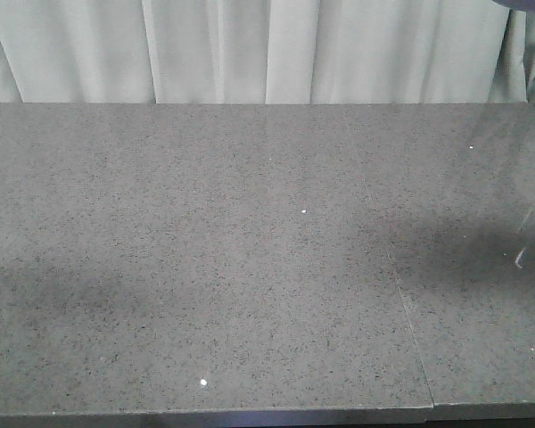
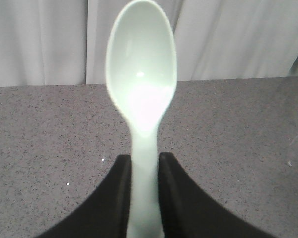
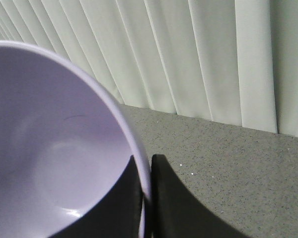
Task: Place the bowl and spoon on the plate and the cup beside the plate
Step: 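Close the right gripper on the bowl rim and lift it, then turn the base away from the counter holding spoon and bowl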
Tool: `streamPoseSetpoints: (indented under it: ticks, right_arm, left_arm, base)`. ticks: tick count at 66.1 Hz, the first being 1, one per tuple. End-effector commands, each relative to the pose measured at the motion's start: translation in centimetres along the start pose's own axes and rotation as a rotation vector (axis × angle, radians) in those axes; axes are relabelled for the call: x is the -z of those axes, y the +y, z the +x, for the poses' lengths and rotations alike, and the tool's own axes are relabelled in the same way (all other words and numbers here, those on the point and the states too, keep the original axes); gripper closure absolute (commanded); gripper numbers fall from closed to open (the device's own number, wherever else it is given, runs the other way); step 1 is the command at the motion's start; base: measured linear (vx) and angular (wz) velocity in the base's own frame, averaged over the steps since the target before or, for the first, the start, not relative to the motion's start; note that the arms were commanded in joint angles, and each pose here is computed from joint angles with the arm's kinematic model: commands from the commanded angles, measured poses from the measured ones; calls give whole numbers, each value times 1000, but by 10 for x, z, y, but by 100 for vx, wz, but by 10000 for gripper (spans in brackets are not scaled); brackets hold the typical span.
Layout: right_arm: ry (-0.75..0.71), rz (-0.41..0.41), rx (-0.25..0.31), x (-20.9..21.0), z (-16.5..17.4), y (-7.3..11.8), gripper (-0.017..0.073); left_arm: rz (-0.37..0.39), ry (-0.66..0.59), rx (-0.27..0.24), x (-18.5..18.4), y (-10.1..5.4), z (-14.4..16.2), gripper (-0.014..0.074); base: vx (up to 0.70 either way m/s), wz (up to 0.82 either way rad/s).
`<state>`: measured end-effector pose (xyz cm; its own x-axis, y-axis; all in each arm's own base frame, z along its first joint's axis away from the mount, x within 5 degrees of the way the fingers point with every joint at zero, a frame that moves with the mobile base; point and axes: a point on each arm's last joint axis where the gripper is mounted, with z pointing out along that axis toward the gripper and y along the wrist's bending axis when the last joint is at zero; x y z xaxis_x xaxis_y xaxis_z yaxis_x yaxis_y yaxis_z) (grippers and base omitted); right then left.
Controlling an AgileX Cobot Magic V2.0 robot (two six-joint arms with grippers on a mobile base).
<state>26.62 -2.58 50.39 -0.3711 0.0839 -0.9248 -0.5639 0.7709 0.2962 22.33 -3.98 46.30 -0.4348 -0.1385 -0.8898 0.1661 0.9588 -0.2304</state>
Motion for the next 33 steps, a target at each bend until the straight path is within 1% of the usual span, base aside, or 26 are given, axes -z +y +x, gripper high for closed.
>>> streamPoseSetpoints:
  ticks: [1,33]
  right_arm:
    - [-55,-56,39,10,-10,21,565]
    - [-55,-56,39,10,-10,21,565]
  left_arm:
    - [24,-108,3,13,-5,-13,601]
    - [24,-108,3,13,-5,-13,601]
  base:
    - [0,0]
    - [0,-1]
